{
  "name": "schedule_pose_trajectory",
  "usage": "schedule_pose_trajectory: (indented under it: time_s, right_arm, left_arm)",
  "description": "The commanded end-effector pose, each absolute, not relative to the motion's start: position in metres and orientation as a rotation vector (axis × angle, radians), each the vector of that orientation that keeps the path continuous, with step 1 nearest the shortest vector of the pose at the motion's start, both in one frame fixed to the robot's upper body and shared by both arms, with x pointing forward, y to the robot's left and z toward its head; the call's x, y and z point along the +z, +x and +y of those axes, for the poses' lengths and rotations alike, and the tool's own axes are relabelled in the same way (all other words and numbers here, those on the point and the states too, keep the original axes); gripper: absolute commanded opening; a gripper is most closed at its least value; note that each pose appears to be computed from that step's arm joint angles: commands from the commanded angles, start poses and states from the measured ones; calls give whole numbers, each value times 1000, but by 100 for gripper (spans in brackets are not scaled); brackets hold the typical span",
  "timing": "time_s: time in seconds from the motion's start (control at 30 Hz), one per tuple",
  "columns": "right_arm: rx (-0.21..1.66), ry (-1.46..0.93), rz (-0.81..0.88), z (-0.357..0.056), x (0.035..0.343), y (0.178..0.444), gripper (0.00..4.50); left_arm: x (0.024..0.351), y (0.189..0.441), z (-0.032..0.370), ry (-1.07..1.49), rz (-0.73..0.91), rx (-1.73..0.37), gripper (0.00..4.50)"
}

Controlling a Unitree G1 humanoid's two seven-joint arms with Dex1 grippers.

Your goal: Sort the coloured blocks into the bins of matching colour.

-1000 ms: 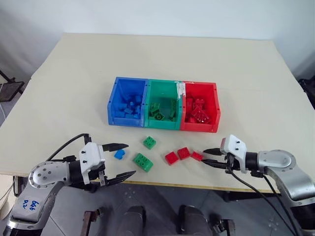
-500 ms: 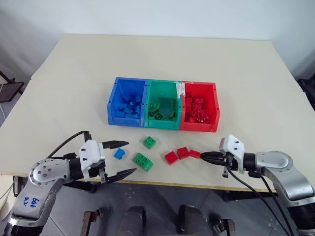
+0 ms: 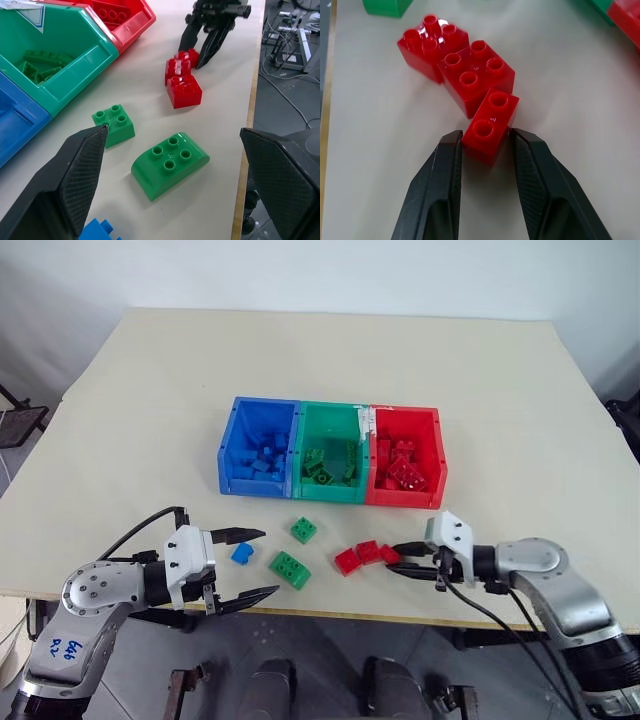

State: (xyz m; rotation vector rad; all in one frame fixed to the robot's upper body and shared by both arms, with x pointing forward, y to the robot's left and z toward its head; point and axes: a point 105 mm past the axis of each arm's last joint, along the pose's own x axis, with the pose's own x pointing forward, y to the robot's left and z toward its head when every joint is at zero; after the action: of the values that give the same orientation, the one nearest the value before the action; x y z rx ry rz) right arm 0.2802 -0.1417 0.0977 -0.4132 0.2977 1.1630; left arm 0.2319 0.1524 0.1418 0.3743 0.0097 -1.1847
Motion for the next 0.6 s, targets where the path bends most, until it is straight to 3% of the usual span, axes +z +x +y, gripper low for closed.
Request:
schedule_pose_trajectory:
  time_s: [0.03, 0.3, 0.4, 0.6]
  right_arm:
    - [1159, -435, 290, -135, 98, 280, 154]
    - [1114, -375, 302, -145, 106, 281, 154]
    - [1130, -367, 314, -149, 109, 277, 204]
    - [1160, -402, 256, -152, 120, 273, 408]
  left_arm:
    - [151, 227, 143, 375, -41, -1222, 450]
    - [152, 230, 144, 379, -41, -1228, 450]
    - [152, 231, 144, 379, -42, -1229, 450]
    - [151, 233, 143, 373, -45, -1234, 450]
